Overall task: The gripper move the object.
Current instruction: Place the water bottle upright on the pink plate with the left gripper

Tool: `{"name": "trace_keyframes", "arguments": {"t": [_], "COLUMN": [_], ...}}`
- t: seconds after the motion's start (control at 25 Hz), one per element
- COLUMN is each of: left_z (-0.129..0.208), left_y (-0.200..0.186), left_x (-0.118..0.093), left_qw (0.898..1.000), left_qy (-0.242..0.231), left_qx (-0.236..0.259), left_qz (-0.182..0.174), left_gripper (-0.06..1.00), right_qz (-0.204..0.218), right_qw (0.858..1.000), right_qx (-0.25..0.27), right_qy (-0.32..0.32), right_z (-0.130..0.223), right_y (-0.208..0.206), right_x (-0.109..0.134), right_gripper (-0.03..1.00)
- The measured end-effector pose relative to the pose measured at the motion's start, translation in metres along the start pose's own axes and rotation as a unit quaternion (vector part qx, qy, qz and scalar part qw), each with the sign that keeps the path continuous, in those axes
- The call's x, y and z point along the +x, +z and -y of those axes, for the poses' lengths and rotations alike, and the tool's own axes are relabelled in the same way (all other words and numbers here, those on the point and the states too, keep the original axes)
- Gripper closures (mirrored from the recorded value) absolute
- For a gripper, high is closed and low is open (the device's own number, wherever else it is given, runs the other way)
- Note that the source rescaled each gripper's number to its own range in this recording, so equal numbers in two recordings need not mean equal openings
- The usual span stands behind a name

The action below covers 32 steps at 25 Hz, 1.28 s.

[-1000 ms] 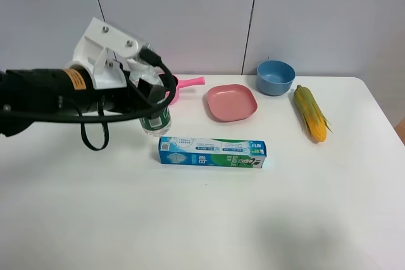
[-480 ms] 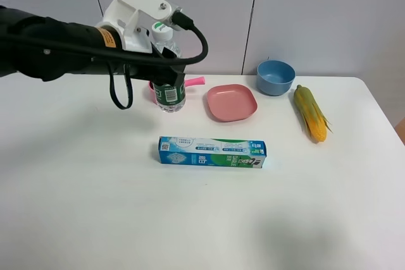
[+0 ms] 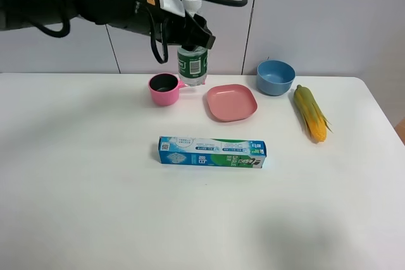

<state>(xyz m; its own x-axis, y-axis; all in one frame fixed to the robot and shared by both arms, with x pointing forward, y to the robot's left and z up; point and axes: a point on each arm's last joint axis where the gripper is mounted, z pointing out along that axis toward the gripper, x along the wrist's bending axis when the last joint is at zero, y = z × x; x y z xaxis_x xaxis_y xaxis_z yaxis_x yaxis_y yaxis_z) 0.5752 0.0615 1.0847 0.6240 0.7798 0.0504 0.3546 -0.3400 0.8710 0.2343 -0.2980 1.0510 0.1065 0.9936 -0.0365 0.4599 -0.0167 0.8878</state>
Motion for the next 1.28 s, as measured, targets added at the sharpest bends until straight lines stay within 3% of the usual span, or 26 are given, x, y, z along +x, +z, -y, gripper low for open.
{"name": "trace_keyframes", "arguments": {"t": [0.68,1.28], "left_z": [-0.007,0.019], "left_y": [0.078,0.143], "left_x": [0.001,-0.036], "left_qw": [1.0,0.999], "left_qy": [0.005,0.031], "left_qx": [0.015,0.02], "left_qz": [0.008,0.04], "left_gripper": [0.94,0.94], "right_qz": [0.0,0.0], "right_qw": [1.0,1.0], "right_qx": [0.0,0.0], "right_qy": [0.0,0.0], "right_z": [0.0,0.0], "right_y": [0.0,0.0], "right_x": [0.0,0.0], "right_gripper": [-0.03,-0.03]}}
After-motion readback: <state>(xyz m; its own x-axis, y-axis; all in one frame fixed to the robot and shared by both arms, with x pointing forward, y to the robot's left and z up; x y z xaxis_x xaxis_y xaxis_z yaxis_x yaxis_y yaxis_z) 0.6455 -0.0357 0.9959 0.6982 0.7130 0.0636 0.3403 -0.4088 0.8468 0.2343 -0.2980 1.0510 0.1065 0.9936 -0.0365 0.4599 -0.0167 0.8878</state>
